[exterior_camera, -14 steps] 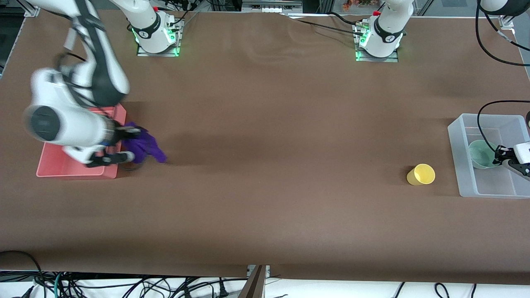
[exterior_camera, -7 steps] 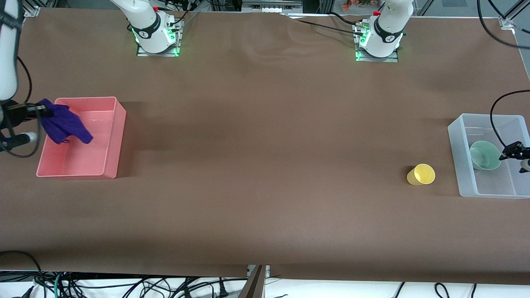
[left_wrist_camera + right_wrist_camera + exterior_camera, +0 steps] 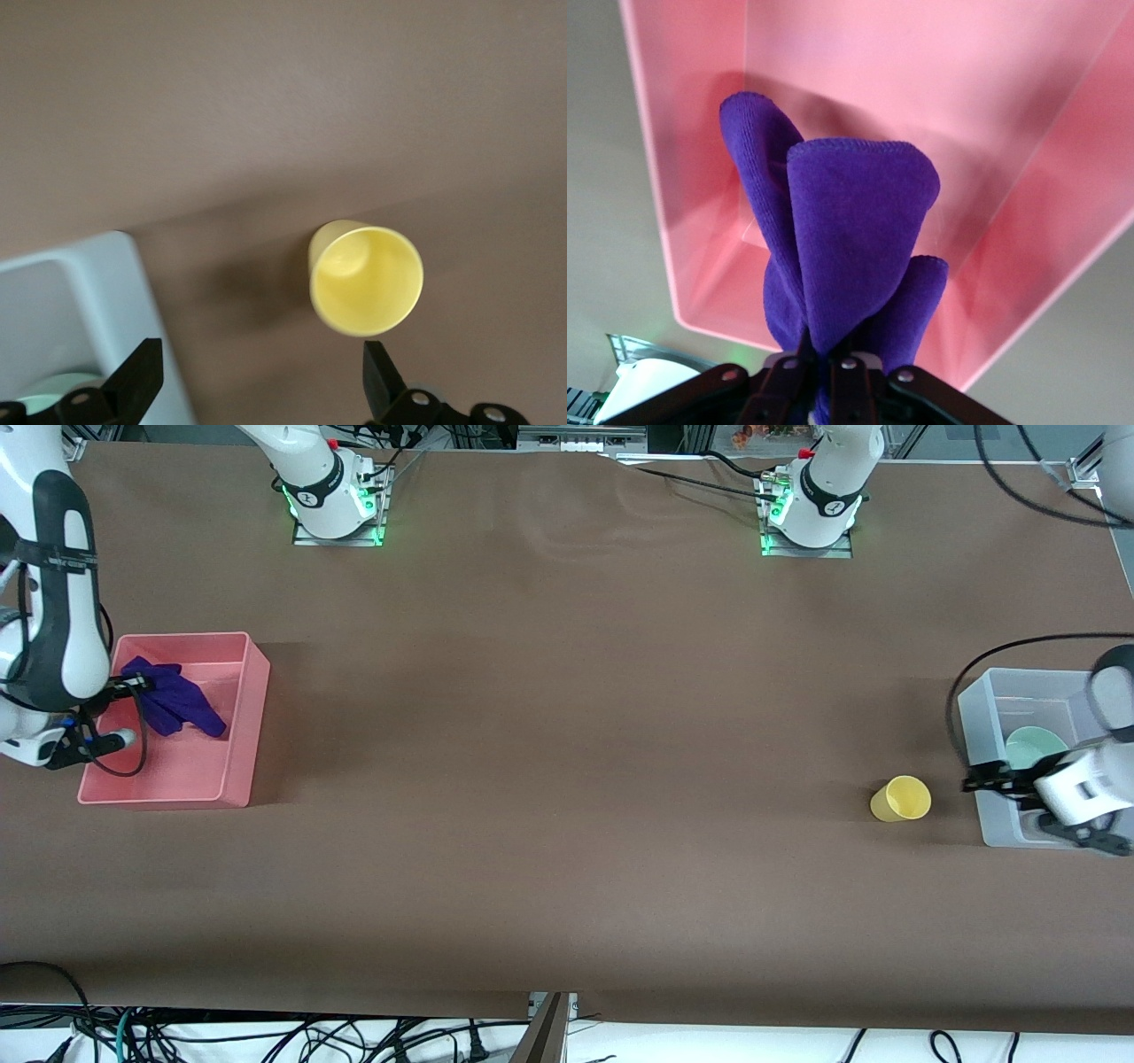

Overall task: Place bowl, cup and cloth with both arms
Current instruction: 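Reach the yellow cup with the left gripper while the right gripper withdraws, then grasp the yellow cup with the left gripper and lift it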

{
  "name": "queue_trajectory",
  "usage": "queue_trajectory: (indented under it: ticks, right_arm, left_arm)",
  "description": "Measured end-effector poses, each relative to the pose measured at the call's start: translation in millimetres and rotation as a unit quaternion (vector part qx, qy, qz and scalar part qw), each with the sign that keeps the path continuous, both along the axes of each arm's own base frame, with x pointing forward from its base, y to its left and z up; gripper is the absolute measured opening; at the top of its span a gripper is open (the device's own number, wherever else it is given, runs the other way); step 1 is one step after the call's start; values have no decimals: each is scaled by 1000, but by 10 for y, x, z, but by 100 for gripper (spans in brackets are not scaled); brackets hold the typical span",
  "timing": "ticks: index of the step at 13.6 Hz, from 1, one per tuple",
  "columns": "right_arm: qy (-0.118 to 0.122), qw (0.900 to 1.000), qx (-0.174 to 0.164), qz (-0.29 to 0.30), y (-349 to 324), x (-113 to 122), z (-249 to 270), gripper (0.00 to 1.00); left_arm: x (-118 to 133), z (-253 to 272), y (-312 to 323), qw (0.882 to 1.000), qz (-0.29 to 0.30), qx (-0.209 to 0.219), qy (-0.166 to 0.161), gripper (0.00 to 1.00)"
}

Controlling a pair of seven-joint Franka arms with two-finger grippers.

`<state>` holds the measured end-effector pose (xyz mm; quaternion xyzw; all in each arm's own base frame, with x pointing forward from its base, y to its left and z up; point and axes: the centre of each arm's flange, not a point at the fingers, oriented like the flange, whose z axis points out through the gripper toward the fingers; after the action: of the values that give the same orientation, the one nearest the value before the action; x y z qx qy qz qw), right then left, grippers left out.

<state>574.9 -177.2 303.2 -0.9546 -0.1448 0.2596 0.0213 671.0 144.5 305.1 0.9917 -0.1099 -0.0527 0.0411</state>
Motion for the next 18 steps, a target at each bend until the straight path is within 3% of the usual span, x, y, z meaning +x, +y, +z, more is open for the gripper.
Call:
queue_trajectory:
  ticks: [2, 5, 7, 9, 11, 12, 15, 16, 18]
  right_arm:
    - [-3, 1000, 5, -5, 1, -36, -133, 32]
    - [-24, 999, 18, -10, 81, 114, 304, 64]
    - [-34, 999, 31, -6, 328, 267, 1067, 82]
    - [-59, 998, 29, -21, 748, 345, 1806, 100]
    - [-95, 995, 16, -40, 1181, 354, 2294, 100]
    - [-116, 992, 14, -41, 1316, 352, 2467, 100]
    - [-210, 977, 14, -34, 1421, 391, 2981, 100]
    - [-228, 973, 14, -34, 1417, 374, 3096, 100]
    - [-242, 970, 5, -33, 1376, 281, 3266, 100]
  left_arm:
    - [28, -431, -88, 1000, 21, -13, 11, 97]
    - [5, -809, -46, 999, 31, -25, 22, 63]
    - [-9, -859, -27, 999, 35, -28, 25, 42]
    - [-8, -854, -28, 999, 36, -30, 25, 22]
    - [1, -837, -45, 999, 37, -32, 23, 3]
    - [11, -810, -49, 999, 37, -31, 21, 4]
    - [20, -414, -25, 999, 37, -24, 28, 4]
    - [4, -150, -4, 999, 37, -20, 35, 4]
    - [-95, 445, 98, 998, 28, -2, 54, 4]
